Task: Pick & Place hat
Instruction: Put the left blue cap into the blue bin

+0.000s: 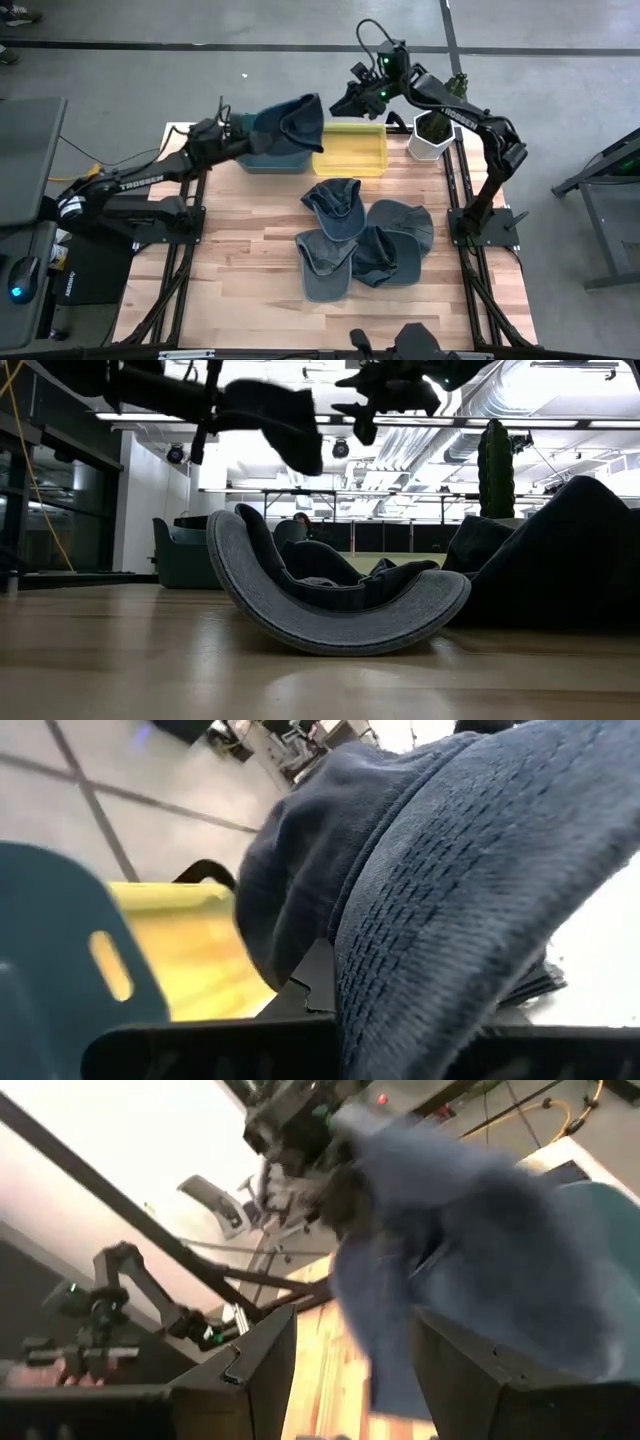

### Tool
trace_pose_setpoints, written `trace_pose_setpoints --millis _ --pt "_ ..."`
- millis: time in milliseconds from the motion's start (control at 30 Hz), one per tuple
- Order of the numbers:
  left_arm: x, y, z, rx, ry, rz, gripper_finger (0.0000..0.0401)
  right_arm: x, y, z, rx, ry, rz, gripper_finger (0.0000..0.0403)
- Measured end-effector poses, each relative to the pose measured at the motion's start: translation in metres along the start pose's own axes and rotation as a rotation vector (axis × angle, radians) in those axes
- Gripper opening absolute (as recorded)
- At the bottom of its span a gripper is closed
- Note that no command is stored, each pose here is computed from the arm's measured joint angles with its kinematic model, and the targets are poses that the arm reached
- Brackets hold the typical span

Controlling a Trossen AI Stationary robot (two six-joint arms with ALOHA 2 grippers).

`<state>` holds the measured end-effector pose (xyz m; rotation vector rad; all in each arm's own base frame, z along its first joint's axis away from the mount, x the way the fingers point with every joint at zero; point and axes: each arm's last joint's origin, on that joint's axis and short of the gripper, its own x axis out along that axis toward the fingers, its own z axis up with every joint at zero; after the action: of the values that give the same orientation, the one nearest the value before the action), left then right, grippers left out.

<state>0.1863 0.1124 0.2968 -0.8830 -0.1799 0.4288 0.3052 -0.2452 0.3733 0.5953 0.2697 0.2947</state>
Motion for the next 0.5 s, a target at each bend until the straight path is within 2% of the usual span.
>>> trace_pose_setpoints --millis 233,367,500 --pt "-0.007 0.035 0.022 -0.131 0.099 0.083 0.0 0.01 0.009 -0.011 -0.051 0.07 -0.003 0.0184" --pt "-0.012 0.051 0.031 -0.18 0.128 0.116 0.0 0.015 0.029 -0.016 -0.121 0.105 -0.044 0.0183" --pt "-0.017 0.068 0.04 -0.237 0.144 0.154 0.0 0.019 0.057 -0.026 -0.188 0.174 -0.14 0.0183"
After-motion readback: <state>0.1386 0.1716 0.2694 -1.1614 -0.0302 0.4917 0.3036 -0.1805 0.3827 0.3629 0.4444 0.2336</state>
